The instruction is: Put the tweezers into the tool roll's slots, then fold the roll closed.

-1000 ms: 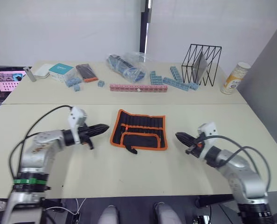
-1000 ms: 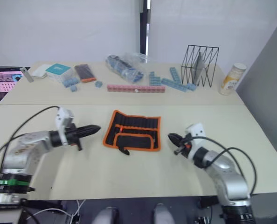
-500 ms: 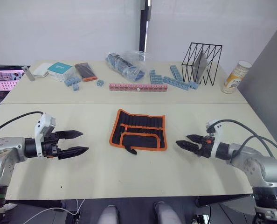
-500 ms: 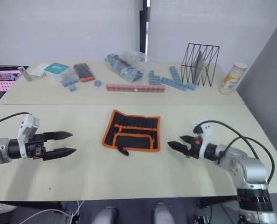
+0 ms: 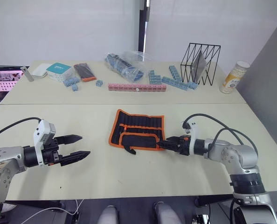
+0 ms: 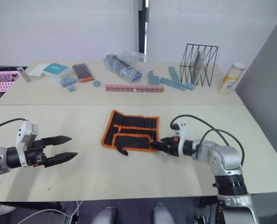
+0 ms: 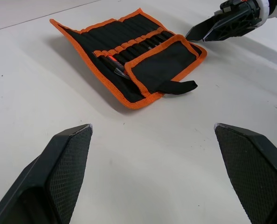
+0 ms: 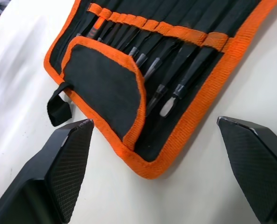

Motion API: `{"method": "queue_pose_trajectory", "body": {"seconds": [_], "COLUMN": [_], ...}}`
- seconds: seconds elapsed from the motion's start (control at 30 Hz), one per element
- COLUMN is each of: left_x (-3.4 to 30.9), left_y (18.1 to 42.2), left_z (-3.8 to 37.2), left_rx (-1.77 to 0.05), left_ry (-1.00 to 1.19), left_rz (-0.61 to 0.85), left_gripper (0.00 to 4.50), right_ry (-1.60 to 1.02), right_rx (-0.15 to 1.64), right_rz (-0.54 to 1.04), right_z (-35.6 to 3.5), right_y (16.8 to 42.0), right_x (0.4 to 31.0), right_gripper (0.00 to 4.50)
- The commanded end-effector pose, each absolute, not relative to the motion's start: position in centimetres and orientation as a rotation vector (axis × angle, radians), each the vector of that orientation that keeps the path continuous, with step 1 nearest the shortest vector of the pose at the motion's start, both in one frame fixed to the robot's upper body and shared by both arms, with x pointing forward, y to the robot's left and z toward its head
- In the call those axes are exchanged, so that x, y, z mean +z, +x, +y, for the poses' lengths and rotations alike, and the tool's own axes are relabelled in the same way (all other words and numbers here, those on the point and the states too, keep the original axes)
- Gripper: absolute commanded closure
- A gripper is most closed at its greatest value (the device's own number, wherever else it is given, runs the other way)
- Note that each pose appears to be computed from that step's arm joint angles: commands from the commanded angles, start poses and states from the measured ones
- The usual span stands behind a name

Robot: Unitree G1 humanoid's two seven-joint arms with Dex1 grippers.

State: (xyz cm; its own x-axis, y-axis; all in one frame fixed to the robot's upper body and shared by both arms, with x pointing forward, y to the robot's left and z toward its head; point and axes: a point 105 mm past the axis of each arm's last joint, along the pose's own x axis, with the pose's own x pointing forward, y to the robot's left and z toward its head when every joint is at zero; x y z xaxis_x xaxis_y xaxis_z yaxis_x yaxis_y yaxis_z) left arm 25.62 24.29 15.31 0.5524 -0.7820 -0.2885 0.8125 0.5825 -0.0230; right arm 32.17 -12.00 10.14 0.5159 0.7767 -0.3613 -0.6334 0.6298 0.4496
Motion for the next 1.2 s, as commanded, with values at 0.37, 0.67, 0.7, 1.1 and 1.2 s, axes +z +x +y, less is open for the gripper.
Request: {"method": "queue_pose_trajectory", "body": {"seconds": [0.37,0.67,0.7,1.1,1.2], "left_x": [14.8,13.7,13.6,13.8,13.8], "left_y": [25.6,26.4,26.4,26.8,26.8], "left_z": [24.8,24.4,24.3,23.7,23.7], "left_rx": [-0.921,-0.944,-0.949,-0.978,-0.977], "left_ry": [0.147,0.136,0.133,0.143,0.152], "left_rz": [0.297,0.304,0.303,0.282,0.279], "left_gripper": [0.00,0.00,0.00,0.00,0.00], "right_ry": [0.344,0.401,0.410,0.376,0.371], "right_rx": [0.823,0.873,0.876,0.761,0.747], "right_rz": [0.504,0.448,0.445,0.535,0.556], "right_z": [-14.1,-14.2,-14.2,-13.6,-13.3], "right_y": [33.8,32.6,32.5,33.0,33.3], "right_x": [11.6,14.2,14.5,12.2,11.6], "right_gripper": [4.46,4.46,4.46,2.69,2.00]}}
